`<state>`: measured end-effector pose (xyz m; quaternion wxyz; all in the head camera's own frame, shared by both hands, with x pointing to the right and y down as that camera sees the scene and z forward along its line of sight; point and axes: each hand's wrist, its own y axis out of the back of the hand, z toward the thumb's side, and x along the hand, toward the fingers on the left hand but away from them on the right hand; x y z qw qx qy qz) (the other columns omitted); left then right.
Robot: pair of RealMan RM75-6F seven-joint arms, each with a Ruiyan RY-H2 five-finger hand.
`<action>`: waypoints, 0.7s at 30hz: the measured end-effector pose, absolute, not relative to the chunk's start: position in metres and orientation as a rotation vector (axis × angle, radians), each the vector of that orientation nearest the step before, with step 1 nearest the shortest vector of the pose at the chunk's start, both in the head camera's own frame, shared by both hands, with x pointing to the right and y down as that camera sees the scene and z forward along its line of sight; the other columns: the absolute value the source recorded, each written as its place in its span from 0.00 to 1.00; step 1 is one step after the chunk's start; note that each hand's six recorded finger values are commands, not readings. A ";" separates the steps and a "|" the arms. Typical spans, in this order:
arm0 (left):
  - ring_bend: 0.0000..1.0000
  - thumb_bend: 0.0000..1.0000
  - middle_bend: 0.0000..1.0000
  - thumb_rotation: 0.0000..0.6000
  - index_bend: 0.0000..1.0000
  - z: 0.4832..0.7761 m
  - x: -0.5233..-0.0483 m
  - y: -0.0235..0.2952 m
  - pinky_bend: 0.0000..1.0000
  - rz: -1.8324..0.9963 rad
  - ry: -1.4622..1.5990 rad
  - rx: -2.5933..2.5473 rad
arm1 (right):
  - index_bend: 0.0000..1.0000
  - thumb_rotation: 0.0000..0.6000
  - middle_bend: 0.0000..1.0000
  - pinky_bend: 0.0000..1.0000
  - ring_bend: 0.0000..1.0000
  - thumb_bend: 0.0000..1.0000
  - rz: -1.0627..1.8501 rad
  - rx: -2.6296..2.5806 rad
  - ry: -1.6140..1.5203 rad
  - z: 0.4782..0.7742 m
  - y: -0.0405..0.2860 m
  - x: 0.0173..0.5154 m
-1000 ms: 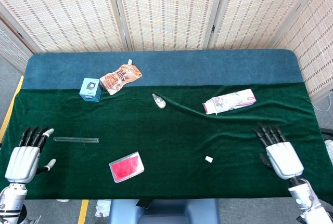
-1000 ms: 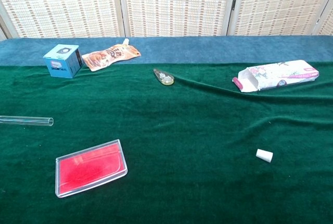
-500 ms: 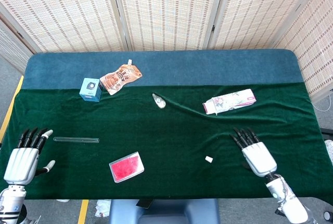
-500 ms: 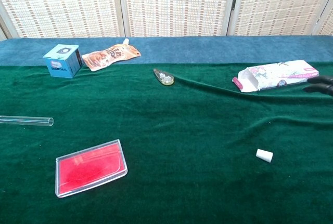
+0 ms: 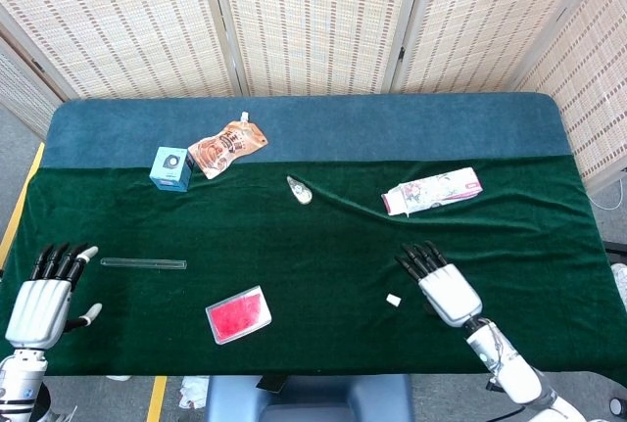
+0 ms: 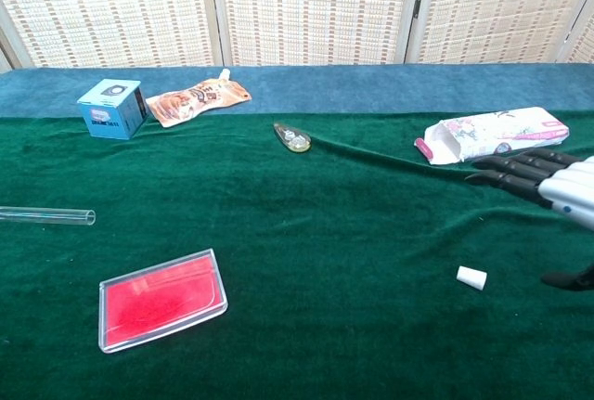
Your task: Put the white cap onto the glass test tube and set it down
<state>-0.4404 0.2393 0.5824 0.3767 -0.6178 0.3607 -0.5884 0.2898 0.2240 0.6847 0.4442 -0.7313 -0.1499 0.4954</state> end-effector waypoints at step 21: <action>0.10 0.23 0.15 1.00 0.19 0.588 -0.444 0.240 0.00 -1.510 0.925 -1.590 | 0.00 1.00 0.00 0.00 0.00 0.26 1.173 -1.850 -0.305 0.708 0.219 0.249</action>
